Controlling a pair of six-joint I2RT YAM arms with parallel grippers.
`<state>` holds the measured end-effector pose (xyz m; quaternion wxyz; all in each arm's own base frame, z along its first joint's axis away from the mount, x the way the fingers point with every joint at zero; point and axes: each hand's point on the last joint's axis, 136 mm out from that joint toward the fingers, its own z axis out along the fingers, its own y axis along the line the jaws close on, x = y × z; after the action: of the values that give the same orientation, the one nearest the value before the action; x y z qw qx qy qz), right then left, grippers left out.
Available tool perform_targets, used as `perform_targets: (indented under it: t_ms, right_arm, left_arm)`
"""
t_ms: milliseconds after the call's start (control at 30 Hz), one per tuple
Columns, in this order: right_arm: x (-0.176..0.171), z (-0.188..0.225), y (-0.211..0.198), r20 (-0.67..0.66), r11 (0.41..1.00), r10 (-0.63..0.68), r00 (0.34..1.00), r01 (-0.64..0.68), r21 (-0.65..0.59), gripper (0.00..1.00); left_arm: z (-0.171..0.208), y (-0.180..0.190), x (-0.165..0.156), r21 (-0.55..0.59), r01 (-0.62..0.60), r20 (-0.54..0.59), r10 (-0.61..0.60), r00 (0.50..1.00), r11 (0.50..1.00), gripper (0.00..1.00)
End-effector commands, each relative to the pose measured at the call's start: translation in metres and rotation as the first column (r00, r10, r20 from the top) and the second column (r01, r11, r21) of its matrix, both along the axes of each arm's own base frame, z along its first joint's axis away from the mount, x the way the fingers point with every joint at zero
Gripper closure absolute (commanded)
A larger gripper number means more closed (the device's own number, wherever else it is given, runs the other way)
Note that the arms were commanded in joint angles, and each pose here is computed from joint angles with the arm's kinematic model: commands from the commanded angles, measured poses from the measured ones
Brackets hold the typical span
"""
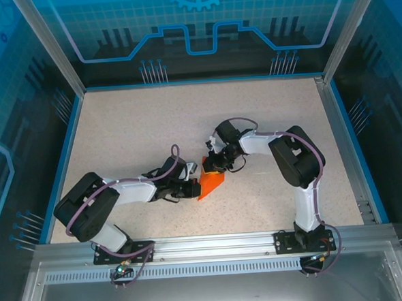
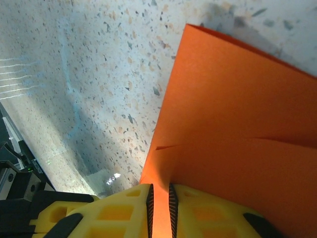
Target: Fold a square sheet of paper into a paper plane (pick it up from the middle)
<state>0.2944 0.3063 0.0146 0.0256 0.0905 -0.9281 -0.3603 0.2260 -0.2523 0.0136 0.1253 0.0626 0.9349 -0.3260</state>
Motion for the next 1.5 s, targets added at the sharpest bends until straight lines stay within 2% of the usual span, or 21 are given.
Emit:
perform_targets:
  t_ms: [0,233,333,567,833,1033,1300,1467]
  right_arm:
    - [-0.004,-0.023,-0.018,-0.030,0.995,-0.019,0.999,0.016,-0.102,0.81]
    - [-0.011,-0.027,-0.018,-0.044,0.996,0.008,0.999,-0.012,-0.084,0.82]
    - [-0.012,-0.029,-0.019,-0.049,0.996,0.014,0.999,-0.018,-0.091,0.82]
    - [-0.014,-0.034,-0.020,-0.056,0.995,0.015,0.998,-0.020,-0.099,0.82]
    - [-0.015,-0.037,-0.020,-0.060,0.994,0.017,0.998,-0.023,-0.104,0.82]
    - [-0.016,-0.039,-0.021,-0.063,0.993,0.016,0.998,-0.023,-0.114,0.81]
    - [-0.017,-0.045,-0.024,-0.070,0.991,0.012,0.997,-0.021,-0.133,0.81]
    - [-0.018,-0.048,-0.025,-0.075,0.990,0.011,0.997,-0.021,-0.139,0.81]
  left_arm:
    - [-0.024,0.015,-0.025,0.089,0.033,-0.113,-0.023,0.993,0.995,0.97]
    - [-0.004,0.007,-0.023,0.026,0.026,-0.098,-0.023,0.995,0.999,0.89]
    - [0.001,0.009,-0.025,0.020,0.004,-0.093,-0.002,0.996,1.000,0.81]
    - [0.018,0.005,-0.027,-0.055,-0.020,-0.084,0.015,0.996,0.998,0.79]
    - [0.018,0.003,-0.029,-0.070,-0.012,-0.090,0.005,0.996,0.998,0.88]
    - [0.012,0.003,-0.036,-0.080,0.020,-0.094,-0.028,0.995,0.997,1.00]
    - [0.001,-0.003,-0.055,-0.140,0.114,-0.129,-0.132,0.983,0.984,1.00]
    - [-0.011,0.006,-0.063,-0.092,0.114,-0.157,-0.127,0.979,0.989,1.00]
